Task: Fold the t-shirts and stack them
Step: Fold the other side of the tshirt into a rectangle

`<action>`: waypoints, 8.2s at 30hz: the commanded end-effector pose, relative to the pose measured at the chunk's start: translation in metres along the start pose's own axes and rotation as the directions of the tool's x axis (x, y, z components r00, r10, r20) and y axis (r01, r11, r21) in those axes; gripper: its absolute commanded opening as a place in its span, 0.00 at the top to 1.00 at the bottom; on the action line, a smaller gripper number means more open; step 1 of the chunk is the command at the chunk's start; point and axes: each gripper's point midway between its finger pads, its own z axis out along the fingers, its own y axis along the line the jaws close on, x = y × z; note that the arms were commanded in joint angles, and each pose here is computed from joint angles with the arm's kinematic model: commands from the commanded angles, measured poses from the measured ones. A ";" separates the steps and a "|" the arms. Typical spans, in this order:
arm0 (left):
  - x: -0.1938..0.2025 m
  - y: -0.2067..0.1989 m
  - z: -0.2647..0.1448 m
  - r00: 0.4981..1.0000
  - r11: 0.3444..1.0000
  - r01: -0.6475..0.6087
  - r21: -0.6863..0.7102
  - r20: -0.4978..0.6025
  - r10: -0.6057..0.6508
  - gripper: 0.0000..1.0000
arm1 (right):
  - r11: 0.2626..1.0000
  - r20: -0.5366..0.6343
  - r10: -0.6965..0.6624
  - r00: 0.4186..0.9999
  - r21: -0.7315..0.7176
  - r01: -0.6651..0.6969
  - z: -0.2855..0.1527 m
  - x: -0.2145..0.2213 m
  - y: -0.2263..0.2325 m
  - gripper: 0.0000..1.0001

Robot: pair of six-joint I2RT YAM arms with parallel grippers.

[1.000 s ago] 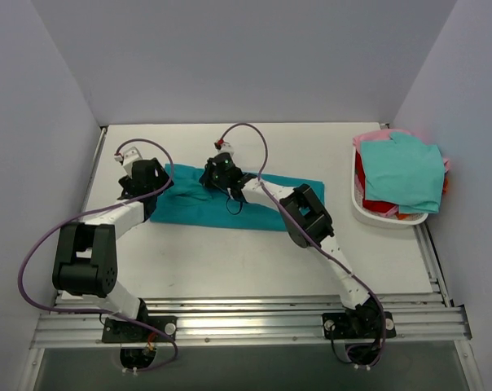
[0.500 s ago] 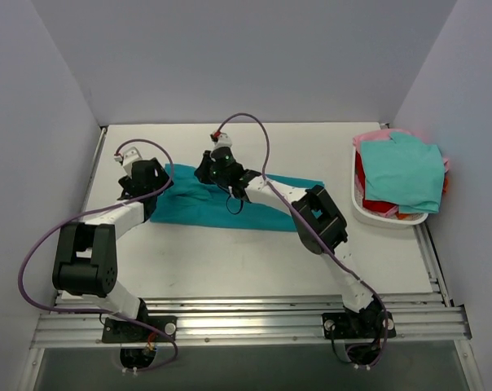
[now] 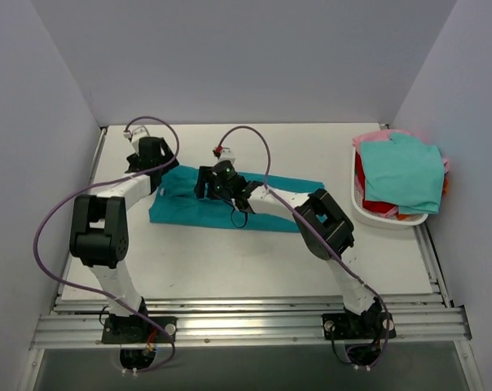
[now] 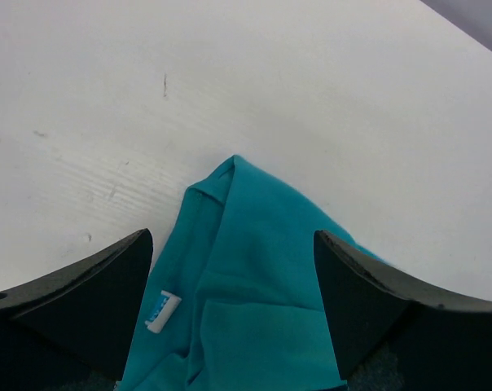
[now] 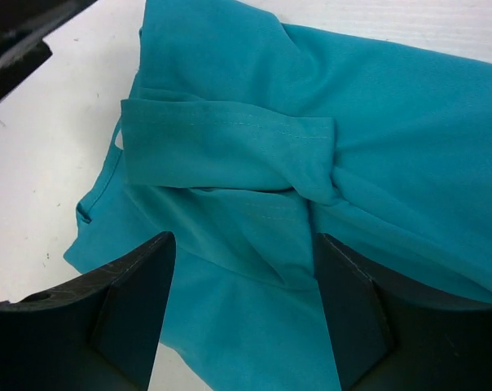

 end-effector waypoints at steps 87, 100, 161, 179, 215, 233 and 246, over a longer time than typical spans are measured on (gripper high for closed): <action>0.134 0.010 -0.138 0.959 0.985 -0.170 0.033 -0.226 0.173 0.36 | 0.999 0.103 0.048 0.994 0.010 -0.050 -0.013 -0.044 -0.012 0.46; 0.102 0.004 -0.162 0.993 0.996 -0.086 -0.003 -0.079 0.086 0.06 | 0.995 0.160 0.028 0.987 -0.100 -0.012 0.000 -0.101 0.038 0.48; 0.055 -0.089 -0.063 0.995 0.892 0.026 0.451 -0.094 0.018 0.03 | 0.981 0.114 0.000 0.993 0.193 -0.022 -0.171 -0.011 -0.032 0.21; 0.099 -0.089 -0.078 0.969 0.839 0.162 0.520 -0.244 -0.036 0.08 | 0.955 0.193 -0.036 0.980 0.297 -0.023 -0.211 -0.030 -0.057 0.22; 0.135 -0.075 -0.094 0.956 0.830 0.132 0.542 -0.292 0.039 0.89 | 0.947 0.216 -0.031 0.976 0.319 -0.040 -0.220 -0.035 -0.070 0.23; 0.161 -0.032 -0.153 0.946 0.946 -0.204 0.251 -0.198 0.257 0.49 | 0.950 0.198 -0.021 0.980 0.308 -0.042 -0.213 -0.029 -0.069 0.24; 0.154 -0.011 -0.174 0.989 0.991 -0.067 0.120 -0.124 0.082 0.17 | 0.928 0.254 -0.020 0.967 0.365 -0.076 -0.198 -0.050 -0.085 0.31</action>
